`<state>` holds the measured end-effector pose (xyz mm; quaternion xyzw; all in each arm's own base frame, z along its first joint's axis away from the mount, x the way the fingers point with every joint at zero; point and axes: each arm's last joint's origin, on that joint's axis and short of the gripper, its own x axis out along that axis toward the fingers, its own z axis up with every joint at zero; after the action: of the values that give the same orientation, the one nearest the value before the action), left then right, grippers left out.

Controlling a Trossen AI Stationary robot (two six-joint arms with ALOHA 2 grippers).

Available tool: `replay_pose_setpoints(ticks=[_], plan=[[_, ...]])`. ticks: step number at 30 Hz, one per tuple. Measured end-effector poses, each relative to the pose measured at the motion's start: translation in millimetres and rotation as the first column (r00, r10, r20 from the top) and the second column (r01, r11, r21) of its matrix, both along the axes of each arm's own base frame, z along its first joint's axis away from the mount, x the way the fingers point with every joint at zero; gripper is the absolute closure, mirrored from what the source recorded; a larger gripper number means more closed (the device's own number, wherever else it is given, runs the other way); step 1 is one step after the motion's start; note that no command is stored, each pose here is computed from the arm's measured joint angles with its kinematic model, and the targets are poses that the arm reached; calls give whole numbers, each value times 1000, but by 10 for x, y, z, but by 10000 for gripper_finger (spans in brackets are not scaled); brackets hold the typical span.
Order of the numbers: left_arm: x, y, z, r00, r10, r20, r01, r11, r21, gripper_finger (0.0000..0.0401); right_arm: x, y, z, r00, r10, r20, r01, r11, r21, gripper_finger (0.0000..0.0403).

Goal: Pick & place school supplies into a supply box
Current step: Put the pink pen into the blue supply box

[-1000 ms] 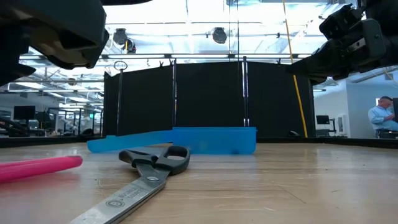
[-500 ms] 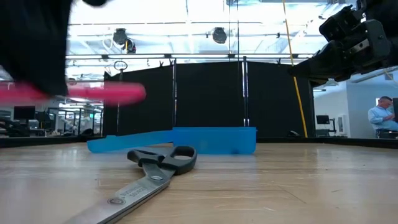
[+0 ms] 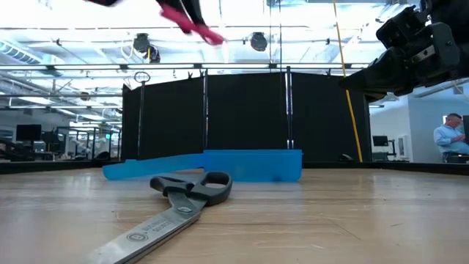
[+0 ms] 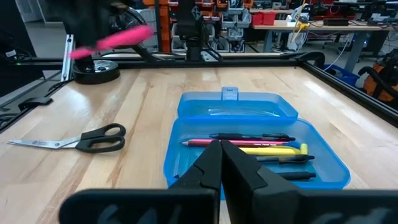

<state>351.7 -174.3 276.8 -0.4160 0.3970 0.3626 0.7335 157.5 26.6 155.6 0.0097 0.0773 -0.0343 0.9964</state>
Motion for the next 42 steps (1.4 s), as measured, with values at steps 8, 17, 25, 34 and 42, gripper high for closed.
replay_pose_setpoints(ticks=[8, 17, 25, 34, 42], plan=[[427, 1048, -27, 999, -23, -45, 22, 1000, -20, 379, 0, 0, 0, 1000, 0, 0, 0, 1000, 1, 403], [623, 1766, -254, 995, 17, -96, -20, 999, -34, 380, -3, -1, -15, 1000, -2, -15, 2, 1000, 3, 403], [818, 1908, -691, 989, 32, -147, -41, 997, -58, 380, -2, -1, -15, 1000, -3, -14, 3, 1000, 11, 403], [875, 2083, -955, 971, 149, -189, -160, 986, -41, 380, -2, -1, -14, 1000, -4, -14, 4, 1000, 4, 403], [862, 2080, -1132, 946, 192, -262, -211, 976, -46, 380, -3, -2, -15, 1000, -5, -15, 5, 1000, 3, 403]])
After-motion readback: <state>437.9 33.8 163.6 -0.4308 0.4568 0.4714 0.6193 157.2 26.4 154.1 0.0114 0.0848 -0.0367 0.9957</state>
